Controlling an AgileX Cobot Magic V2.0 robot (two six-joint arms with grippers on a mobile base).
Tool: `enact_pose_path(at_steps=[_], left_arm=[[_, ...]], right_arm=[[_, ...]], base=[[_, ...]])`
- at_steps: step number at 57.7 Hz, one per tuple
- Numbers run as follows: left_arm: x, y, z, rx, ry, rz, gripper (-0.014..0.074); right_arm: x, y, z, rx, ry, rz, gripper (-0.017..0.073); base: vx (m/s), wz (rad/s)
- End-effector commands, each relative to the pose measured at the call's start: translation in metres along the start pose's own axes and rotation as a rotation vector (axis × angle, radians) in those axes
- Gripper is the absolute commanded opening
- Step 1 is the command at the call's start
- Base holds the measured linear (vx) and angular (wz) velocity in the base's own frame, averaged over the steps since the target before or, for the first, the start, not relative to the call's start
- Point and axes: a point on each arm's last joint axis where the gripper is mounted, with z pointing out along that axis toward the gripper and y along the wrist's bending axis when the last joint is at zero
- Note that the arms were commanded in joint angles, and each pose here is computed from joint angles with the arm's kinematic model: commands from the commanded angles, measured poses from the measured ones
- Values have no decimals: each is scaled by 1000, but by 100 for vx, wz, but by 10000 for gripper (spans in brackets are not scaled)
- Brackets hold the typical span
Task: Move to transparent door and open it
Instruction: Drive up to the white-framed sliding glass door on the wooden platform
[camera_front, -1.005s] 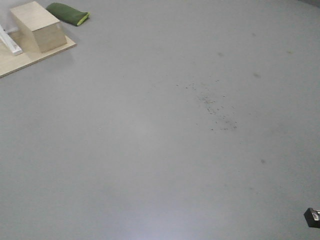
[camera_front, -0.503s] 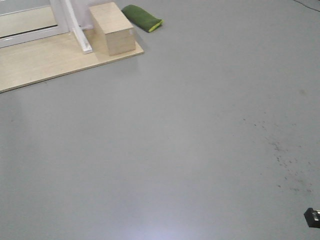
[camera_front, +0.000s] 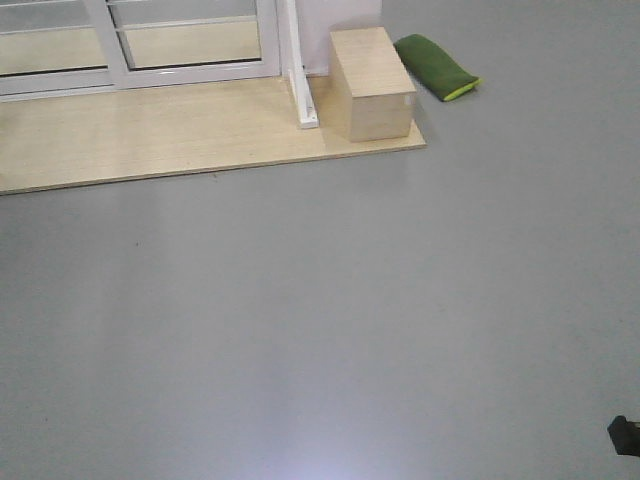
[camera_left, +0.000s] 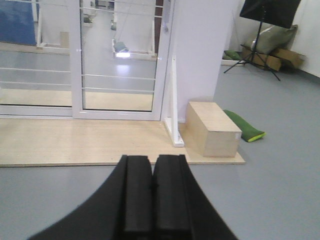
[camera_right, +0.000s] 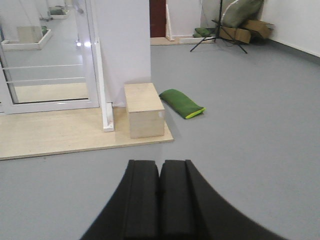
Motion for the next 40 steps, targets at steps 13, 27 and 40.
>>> enact_pose_path(at_steps=[13, 27, 40], left_arm=[[1, 0, 1, 8, -57, -15, -6], [1, 0, 1, 8, -57, -15, -6], [1, 0, 1, 8, -57, -15, -6]], right_arm=[[-3, 1, 0, -6, -84, -10, -8], [-3, 1, 0, -6, -84, -10, -8], [-3, 1, 0, -6, -84, -10, -8]], base=[[47, 33], [48, 22], [48, 22]])
